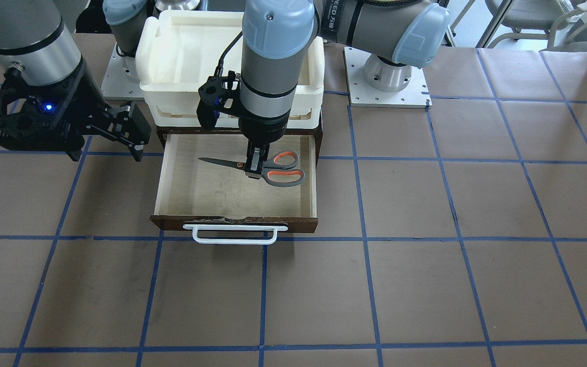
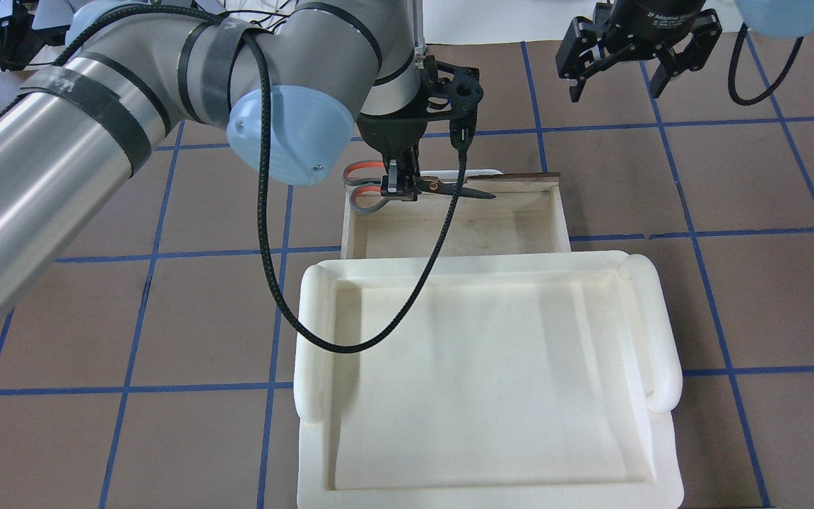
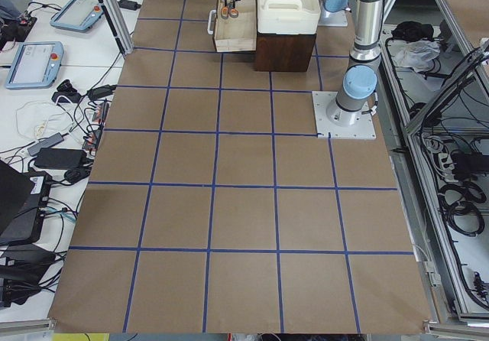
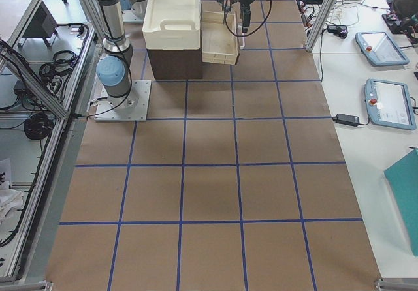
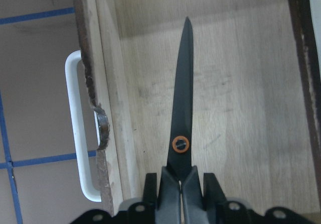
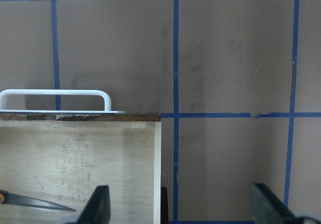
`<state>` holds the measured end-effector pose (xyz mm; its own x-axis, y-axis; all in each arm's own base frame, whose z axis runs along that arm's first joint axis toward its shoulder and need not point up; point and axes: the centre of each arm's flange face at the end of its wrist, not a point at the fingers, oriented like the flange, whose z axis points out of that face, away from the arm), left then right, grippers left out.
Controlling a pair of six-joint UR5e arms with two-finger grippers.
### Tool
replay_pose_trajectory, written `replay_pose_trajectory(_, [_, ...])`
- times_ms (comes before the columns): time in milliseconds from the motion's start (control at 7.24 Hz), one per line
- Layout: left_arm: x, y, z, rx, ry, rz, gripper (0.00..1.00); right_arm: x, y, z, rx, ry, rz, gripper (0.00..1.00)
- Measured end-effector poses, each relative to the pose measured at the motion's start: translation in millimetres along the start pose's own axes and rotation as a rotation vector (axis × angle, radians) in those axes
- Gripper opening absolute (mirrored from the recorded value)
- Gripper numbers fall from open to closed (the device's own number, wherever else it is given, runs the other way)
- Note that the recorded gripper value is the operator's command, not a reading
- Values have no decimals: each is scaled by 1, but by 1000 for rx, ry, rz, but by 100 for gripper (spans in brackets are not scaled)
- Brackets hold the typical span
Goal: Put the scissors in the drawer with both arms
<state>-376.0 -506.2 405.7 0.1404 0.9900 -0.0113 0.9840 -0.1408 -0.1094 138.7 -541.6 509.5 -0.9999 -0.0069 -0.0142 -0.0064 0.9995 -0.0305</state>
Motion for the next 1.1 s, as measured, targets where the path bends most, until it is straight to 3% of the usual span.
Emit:
replay_pose_trajectory(552, [-5,-9,37,-15,57,-29,0,3,11,8,-20,-1,10,100])
replay_pose_trajectory(967, [-2,-21,60,-27,87,-11,0,9,7,9,5,11,8,100])
replay_pose_trajectory(1105, [1,-26,64,-28,89,-5,4,10,7,10,7,14,9,100])
